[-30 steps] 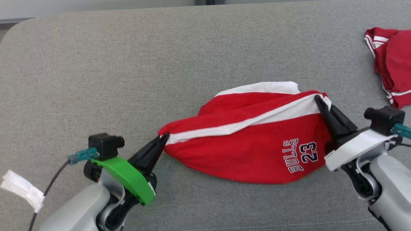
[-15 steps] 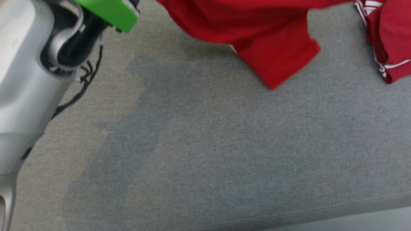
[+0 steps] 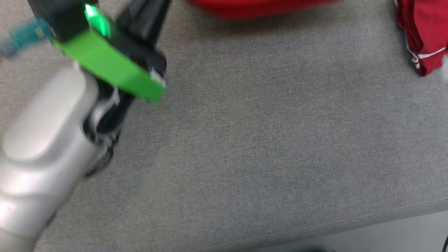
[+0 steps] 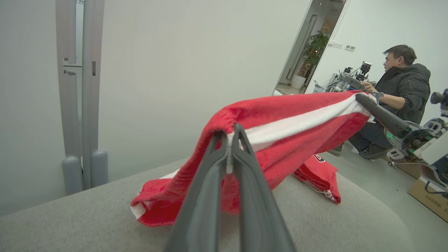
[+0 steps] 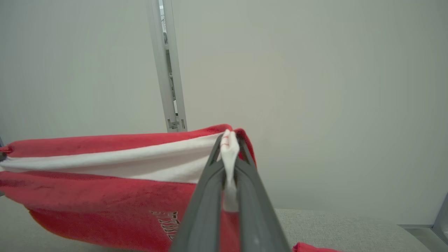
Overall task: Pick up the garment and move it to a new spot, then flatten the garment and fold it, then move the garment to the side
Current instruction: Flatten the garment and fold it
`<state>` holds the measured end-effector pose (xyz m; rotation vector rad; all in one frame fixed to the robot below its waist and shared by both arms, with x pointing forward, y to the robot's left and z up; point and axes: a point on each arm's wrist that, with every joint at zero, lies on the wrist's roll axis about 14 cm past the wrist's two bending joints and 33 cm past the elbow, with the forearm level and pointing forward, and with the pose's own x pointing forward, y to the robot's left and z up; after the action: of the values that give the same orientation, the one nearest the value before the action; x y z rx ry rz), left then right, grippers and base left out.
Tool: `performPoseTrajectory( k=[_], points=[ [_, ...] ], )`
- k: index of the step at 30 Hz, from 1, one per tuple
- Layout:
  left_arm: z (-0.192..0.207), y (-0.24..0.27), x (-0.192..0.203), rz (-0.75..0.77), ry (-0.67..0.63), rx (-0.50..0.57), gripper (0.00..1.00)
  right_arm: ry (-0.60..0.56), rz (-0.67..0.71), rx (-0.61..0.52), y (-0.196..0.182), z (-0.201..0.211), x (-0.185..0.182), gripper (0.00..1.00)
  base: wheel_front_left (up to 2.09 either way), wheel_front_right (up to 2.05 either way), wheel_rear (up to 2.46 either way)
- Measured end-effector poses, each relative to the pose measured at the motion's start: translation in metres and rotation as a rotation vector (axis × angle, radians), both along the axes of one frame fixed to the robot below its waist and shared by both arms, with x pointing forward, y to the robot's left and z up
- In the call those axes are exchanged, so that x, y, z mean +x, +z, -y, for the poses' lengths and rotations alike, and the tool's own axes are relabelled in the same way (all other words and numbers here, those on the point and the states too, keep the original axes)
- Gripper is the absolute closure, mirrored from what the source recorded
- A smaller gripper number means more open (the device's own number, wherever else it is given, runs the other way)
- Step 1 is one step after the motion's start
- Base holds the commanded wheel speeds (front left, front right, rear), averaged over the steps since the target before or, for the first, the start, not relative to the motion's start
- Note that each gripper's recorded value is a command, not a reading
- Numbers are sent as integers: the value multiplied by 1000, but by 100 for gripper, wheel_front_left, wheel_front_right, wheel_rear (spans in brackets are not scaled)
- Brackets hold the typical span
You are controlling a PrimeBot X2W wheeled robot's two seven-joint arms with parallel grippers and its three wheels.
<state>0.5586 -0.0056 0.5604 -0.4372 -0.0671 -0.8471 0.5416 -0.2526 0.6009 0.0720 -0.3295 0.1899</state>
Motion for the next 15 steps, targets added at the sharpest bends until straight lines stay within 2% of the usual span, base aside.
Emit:
performPoseTrajectory(
  k=[4,7,11,15],
  points=[
    [-8,-66,-57,-192,-31,41,100,3,-127,66,-49,-9,-39,100,0,0,0],
    [-14,-98,-98,-309,-32,53,100,10,-212,107,-74,-16,-70,100,0,0,0],
    [-24,-123,-143,-426,1,69,100,0,-291,157,-93,-19,-109,100,0,0,0],
    [-30,-129,-180,-488,28,65,100,-2,-326,193,-96,-19,-140,100,0,0,0]
  ],
)
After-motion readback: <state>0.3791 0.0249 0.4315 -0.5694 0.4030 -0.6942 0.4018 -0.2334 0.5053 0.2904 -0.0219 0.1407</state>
